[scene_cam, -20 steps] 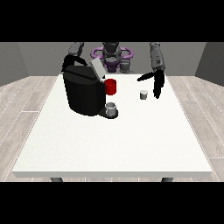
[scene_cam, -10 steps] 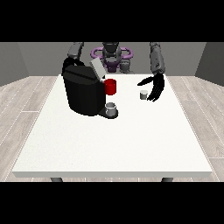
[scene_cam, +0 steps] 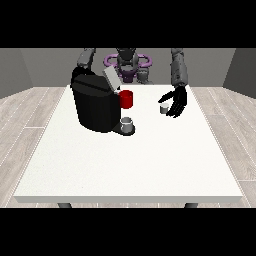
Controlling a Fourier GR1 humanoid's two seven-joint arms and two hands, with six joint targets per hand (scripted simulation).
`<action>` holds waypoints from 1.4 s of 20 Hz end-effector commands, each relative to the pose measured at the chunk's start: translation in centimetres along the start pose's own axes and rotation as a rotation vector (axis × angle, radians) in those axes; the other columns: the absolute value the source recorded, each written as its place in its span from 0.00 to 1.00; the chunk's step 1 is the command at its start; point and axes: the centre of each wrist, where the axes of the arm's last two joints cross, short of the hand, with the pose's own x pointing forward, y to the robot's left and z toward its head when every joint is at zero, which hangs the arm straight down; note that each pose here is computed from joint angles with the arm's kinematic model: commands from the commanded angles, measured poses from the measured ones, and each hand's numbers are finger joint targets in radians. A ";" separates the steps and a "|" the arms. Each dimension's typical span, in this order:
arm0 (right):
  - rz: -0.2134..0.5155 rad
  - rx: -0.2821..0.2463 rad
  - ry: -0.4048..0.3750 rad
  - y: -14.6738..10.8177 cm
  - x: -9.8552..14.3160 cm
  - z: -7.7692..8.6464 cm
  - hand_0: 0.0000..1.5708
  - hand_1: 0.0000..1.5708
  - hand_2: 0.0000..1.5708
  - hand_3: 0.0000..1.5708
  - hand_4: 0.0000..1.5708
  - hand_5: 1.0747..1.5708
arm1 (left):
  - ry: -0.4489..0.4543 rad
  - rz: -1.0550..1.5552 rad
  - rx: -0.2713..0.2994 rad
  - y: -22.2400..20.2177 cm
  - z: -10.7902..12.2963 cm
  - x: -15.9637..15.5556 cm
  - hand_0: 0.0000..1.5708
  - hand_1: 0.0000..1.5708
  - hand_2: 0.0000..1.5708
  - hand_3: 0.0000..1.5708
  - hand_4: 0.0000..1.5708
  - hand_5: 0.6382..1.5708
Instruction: Insert the coffee pod into the coffee machine and close the lid
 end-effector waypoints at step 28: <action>-0.042 -0.062 0.113 -0.5 -3.0 -0.2 0.00 0.00 0.00 0.00 0.32 1.00 | -0.268 -0.171 -0.024 3.1 -3.9 7.6 0.82 0.82 0.87 0.85 0.35 1.00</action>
